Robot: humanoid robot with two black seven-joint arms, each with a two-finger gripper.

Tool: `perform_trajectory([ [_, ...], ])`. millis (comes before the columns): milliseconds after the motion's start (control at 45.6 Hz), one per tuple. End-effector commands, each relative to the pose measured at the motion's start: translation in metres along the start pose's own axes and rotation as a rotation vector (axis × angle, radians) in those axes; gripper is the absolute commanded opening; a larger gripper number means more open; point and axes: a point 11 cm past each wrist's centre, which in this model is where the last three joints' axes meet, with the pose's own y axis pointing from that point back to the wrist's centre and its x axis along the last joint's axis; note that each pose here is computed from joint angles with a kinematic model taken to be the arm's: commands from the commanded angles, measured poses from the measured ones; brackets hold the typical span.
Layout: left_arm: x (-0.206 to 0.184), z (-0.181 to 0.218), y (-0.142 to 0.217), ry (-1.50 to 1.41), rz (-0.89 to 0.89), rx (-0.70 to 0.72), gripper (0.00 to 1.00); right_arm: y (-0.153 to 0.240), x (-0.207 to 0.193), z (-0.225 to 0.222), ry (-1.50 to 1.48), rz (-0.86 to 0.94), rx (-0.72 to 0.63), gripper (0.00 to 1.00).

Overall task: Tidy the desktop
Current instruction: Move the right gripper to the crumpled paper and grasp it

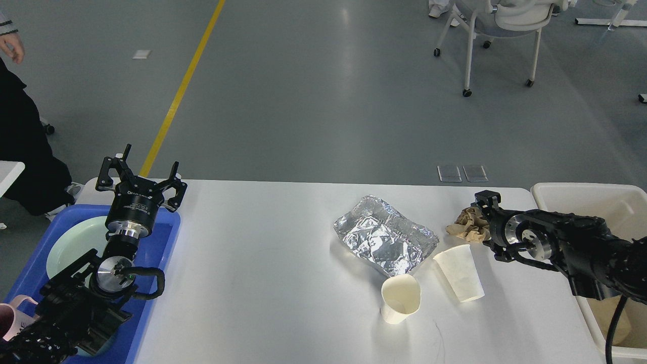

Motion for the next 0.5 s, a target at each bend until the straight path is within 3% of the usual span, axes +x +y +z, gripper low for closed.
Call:
perform_trajectory([
  [0,-0.0001,-0.0001,0.0,-0.001,0.0,0.0,0.97,-0.0011,-0.0039,-0.0027,-0.039,-0.008,0.011,0.65],
  [66,-0.0001,-0.0001,0.0,-0.001,0.0,0.0,0.97,-0.0023,-0.0074,-0.0006,-0.032,-0.016,0.008,0.24],
  [88,-0.0001,-0.0001,0.0,-0.001,0.0,0.0,0.97,-0.0023,-0.0075,-0.0002,-0.029,-0.017,0.005,0.14],
  [153,-0.0001,-0.0001,0.0,-0.001,0.0,0.0,0.97,-0.0023,-0.0078,0.0002,-0.017,-0.018,0.003,0.0],
  [482,-0.0001,-0.0001,0.0,-0.001,0.0,0.0,0.97,-0.0031,-0.0069,0.0061,-0.012,-0.009,-0.008,0.0],
])
